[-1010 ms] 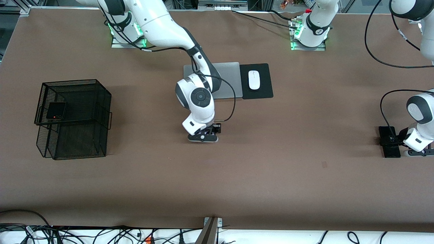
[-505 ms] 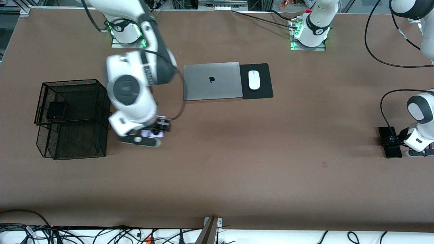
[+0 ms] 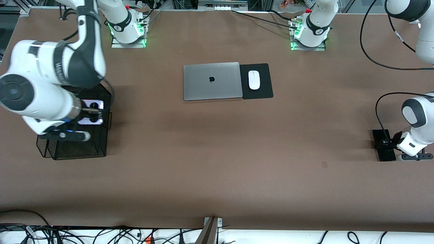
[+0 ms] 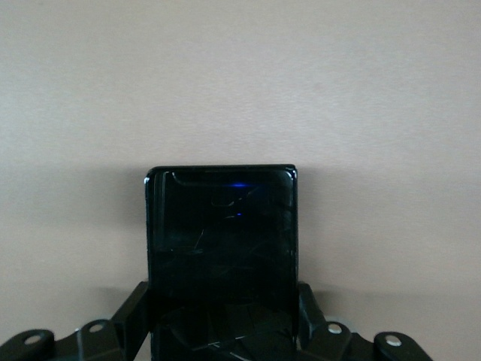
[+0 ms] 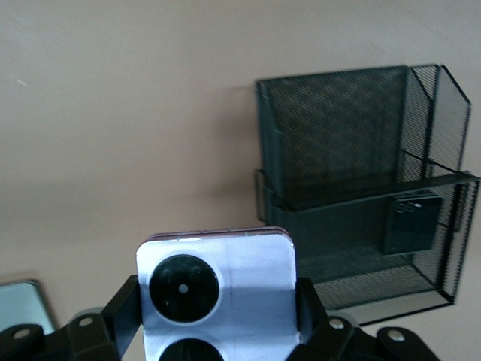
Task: Place phones with both arms
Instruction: 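Carry the white phone to the basket while the left gripper lifts the tall phone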
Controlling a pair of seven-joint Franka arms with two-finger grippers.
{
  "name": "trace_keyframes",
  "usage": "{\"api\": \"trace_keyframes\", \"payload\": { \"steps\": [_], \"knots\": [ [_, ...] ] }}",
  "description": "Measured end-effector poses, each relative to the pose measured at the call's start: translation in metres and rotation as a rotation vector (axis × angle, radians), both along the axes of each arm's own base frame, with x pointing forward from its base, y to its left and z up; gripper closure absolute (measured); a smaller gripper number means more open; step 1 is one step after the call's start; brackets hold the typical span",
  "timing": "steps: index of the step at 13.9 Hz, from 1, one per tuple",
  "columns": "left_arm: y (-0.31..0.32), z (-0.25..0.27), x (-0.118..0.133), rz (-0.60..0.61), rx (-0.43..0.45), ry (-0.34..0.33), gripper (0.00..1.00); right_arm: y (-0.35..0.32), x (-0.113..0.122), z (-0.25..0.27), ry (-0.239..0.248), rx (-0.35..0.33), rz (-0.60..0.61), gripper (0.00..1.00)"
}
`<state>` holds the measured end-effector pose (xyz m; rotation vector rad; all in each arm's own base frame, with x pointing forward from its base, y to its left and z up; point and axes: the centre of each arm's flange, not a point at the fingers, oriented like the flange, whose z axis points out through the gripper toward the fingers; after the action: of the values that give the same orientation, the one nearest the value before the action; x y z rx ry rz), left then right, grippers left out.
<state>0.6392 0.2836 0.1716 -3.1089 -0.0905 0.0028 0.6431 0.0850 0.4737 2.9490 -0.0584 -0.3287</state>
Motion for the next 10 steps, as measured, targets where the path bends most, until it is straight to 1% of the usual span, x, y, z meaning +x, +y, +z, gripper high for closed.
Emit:
{"api": "trace_keyframes", "payload": {
  "steps": [2, 3, 5, 6, 7, 10],
  "knots": [
    [-0.003, 0.013, 0.009, -0.004, -0.003, 0.028, 0.20, -0.037, -0.010, -0.016, 0.043, 0.018, -0.009, 0.15],
    [-0.003, 0.021, 0.013, -0.005, -0.002, 0.038, 0.20, -0.056, -0.015, -0.025, 0.052, 0.031, -0.007, 0.15],
    [-0.003, 0.037, 0.021, -0.006, -0.001, 0.055, 0.20, -0.093, -0.026, -0.041, 0.055, 0.057, 0.005, 0.15],
    [-0.003, 0.044, 0.023, -0.006, 0.001, 0.056, 0.20, -0.108, -0.030, -0.048, 0.047, 0.066, 0.011, 0.15],
    [-0.002, 0.048, 0.025, -0.006, 0.002, 0.056, 0.20, -0.117, -0.030, -0.052, 0.020, 0.068, 0.023, 0.15],
    [-0.007, 0.048, 0.027, 0.000, 0.001, 0.057, 0.20, -0.143, -0.018, -0.056, -0.104, 0.040, 0.090, 0.15]
  ]
}}
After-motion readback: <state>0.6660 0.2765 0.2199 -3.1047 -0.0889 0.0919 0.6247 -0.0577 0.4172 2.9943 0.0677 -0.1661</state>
